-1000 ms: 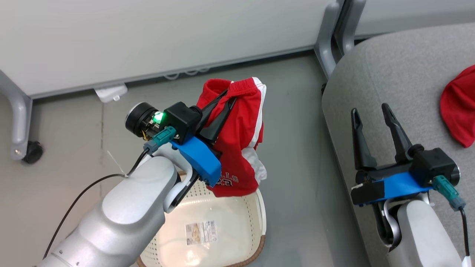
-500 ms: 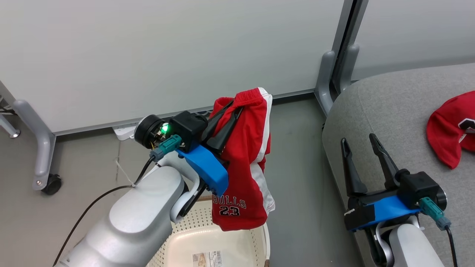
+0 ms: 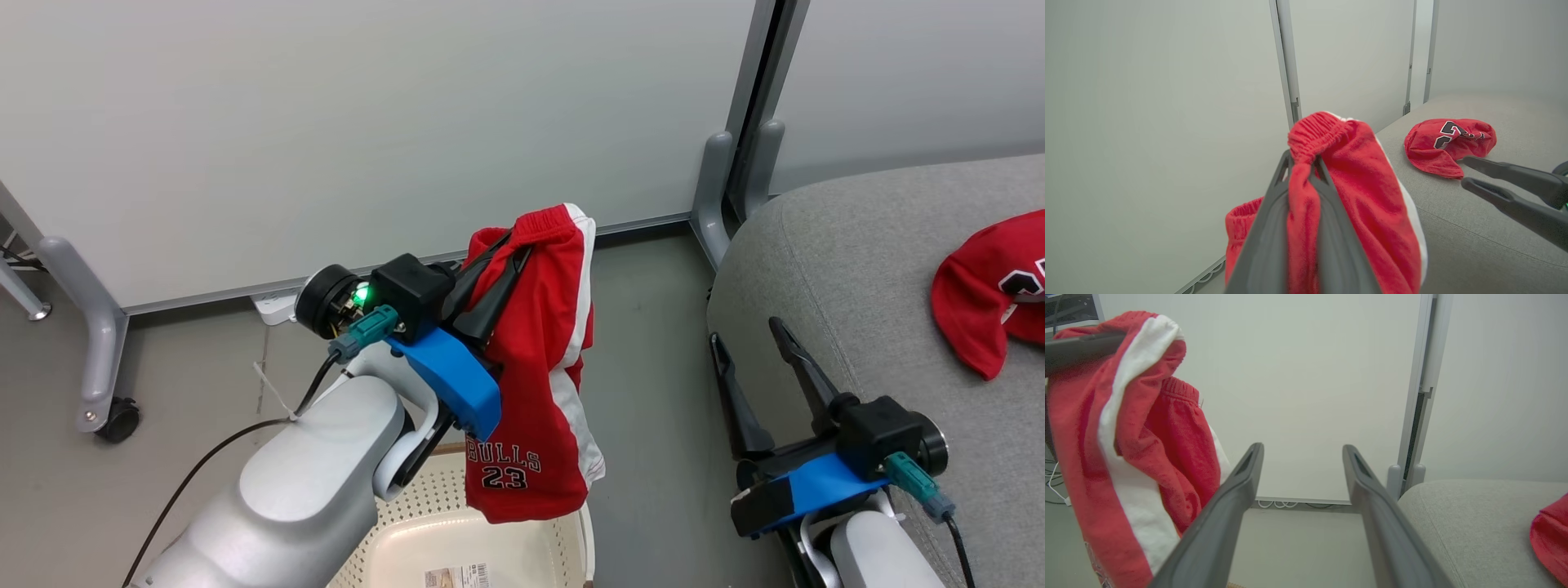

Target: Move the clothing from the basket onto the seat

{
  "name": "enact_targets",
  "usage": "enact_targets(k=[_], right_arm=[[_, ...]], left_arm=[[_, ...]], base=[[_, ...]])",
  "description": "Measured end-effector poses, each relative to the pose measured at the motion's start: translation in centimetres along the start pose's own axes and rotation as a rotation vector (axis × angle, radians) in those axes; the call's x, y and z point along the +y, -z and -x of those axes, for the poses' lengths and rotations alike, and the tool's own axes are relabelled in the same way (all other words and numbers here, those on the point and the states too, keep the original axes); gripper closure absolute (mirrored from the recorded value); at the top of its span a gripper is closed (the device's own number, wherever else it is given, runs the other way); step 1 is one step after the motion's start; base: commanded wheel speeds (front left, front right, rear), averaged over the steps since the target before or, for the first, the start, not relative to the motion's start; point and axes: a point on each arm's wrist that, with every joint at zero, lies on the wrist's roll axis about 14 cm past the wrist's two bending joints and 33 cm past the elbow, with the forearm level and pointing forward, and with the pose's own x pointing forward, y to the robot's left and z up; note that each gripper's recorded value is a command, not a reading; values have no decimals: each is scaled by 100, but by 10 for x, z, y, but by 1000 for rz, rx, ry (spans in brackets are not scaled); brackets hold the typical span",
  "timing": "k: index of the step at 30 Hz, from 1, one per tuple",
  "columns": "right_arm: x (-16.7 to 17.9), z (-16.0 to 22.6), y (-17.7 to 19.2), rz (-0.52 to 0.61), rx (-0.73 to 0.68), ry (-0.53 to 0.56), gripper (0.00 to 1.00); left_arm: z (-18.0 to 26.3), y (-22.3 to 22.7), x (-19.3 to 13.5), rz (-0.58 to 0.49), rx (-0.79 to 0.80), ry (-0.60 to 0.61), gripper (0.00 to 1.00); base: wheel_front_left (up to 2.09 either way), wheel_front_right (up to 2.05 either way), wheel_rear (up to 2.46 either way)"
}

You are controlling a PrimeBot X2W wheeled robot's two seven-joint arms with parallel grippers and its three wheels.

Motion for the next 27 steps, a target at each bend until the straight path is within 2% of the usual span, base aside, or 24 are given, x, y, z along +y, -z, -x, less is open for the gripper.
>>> enact_targets(k=[18,27], right_arm=[[92,-6,15,10,47,-319,0],[120,-30,9,24,31,-414,0]], left_arm=[[1,9,4,10,18,-7,100],[-1,13,7,16,21,-8,100]], base=[[0,0,0],[0,0,0]])
